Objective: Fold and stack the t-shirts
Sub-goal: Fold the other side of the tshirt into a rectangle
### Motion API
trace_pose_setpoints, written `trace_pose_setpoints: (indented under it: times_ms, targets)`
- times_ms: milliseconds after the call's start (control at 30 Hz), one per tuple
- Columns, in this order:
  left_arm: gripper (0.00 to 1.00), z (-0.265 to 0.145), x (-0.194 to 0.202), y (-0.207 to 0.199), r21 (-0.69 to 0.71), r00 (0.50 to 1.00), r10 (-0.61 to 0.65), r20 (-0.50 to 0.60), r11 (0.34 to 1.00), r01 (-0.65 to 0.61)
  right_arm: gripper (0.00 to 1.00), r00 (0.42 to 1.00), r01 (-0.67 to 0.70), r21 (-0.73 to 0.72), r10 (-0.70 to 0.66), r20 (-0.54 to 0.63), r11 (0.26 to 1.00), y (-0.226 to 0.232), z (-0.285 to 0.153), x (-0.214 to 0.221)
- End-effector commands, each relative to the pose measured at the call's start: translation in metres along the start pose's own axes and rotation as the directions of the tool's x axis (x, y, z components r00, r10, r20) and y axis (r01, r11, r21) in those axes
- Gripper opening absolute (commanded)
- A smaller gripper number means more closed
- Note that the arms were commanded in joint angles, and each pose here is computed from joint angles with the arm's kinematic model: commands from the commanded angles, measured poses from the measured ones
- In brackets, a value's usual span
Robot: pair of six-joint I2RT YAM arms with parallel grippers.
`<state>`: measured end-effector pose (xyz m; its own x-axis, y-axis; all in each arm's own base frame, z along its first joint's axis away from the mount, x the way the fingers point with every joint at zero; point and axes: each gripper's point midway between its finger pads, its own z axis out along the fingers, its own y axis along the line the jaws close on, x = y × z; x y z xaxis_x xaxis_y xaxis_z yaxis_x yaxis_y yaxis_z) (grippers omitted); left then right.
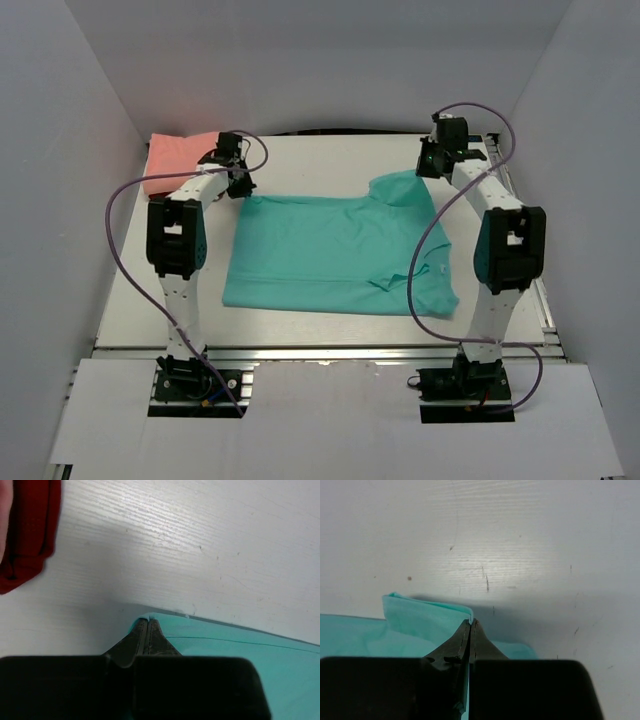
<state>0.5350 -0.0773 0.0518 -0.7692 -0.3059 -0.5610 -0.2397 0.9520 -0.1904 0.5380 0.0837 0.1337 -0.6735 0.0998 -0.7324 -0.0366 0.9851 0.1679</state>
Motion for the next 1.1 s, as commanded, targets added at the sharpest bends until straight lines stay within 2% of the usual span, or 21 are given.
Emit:
trace_pose_setpoints:
  times_ms: [0,267,567,1067]
  targets:
    - [0.00,-0.044,-0.027,-0.008,0.033,0.995,0.018,0.101,0.999,-0.022,0.00,1.000,-0.018,-0.014,0.018,0.000,1.000,0.005,-0.033,0.014]
    - [0.00,-0.065,-0.020,-0.004,0.053,0.991,0.039,0.129,0.998,-0.046,0.00,0.999,-0.005,-0.028,0.004,-0.039,1.000,0.014,-0.078,0.061]
    - [0.00,-0.086,0.003,0.012,0.036,0.988,0.084,0.131,0.995,-0.089,0.00,1.000,0.001,0.006,-0.001,-0.022,1.000,0.008,-0.121,0.080]
    - [0.00,-0.108,0.047,0.031,0.046,0.990,0.066,0.126,0.996,-0.072,0.00,0.997,-0.037,0.064,0.041,-0.068,0.997,-0.010,-0.163,0.135]
